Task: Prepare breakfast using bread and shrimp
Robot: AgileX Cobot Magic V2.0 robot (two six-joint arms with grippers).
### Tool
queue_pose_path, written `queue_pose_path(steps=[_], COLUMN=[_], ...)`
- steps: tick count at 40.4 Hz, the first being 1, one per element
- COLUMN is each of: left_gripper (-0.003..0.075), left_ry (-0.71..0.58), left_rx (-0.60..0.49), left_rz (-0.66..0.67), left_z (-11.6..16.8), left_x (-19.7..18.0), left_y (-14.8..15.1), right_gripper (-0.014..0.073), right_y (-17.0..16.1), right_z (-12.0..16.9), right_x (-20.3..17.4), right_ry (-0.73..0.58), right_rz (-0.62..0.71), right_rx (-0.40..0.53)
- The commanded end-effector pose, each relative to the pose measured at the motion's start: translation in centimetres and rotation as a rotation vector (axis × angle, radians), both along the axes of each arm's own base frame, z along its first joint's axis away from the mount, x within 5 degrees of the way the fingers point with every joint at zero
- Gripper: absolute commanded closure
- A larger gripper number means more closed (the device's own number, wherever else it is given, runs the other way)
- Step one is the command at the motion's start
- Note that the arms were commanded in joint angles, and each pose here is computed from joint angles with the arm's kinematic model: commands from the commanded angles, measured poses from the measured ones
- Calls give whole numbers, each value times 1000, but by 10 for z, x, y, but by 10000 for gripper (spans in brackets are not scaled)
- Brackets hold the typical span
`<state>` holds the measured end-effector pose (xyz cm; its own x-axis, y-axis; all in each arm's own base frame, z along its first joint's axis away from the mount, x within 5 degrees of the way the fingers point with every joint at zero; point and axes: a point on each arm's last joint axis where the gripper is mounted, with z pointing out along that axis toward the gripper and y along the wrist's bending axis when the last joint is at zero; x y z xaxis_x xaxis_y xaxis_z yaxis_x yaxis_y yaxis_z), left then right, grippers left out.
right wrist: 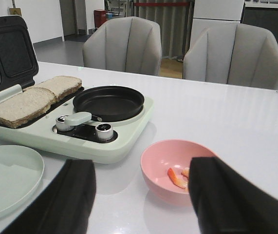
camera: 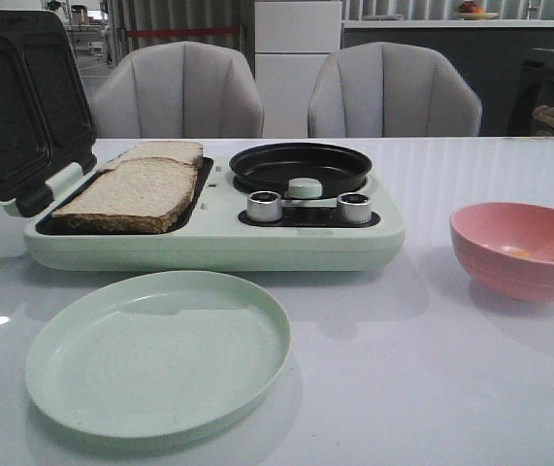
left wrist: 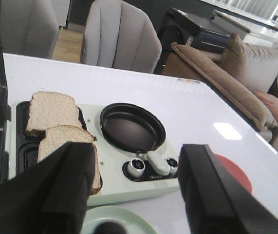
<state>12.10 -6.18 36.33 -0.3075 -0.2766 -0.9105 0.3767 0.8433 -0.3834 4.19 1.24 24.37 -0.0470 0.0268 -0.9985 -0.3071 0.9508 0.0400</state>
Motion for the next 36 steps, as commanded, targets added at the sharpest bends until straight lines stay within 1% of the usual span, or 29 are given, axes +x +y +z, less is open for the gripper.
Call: queue_pose_path(steps=[1, 5, 11, 18, 20, 23, 27, 33, 36], left_gripper=[270, 270, 274, 275, 275, 275, 275, 275, 276], left_ry=[-70, -9, 70, 191, 247, 299, 343, 375, 381], left_rx=[-110, -157, -172, -135, -122, -101, -114, -263, -312], left_rz=[69, 160, 294, 415, 440, 443, 402, 355, 346], left_z=[27, 34, 42, 48, 45, 42, 35, 20, 11], left_x=[25, 52, 90, 128, 139, 155, 174, 197, 206], left_y=[-2, 4, 23, 52, 61, 72, 82, 98, 108], right_gripper=[73, 73, 73, 73, 73, 73, 73, 73, 73], right_y=[0, 0, 0, 0, 0, 0, 0, 0, 0], right_z=[16, 16, 16, 16, 16, 16, 16, 16, 16], right_x=[-1, -1, -1, -1, -1, -1, -1, -1, -1], right_ry=[-107, -107, -107, -107, -107, -107, -107, -107, -107], right_rz=[-4, -4, -4, -4, -4, -4, -4, -4, -4], right_rx=[9, 9, 9, 9, 9, 9, 9, 9, 9])
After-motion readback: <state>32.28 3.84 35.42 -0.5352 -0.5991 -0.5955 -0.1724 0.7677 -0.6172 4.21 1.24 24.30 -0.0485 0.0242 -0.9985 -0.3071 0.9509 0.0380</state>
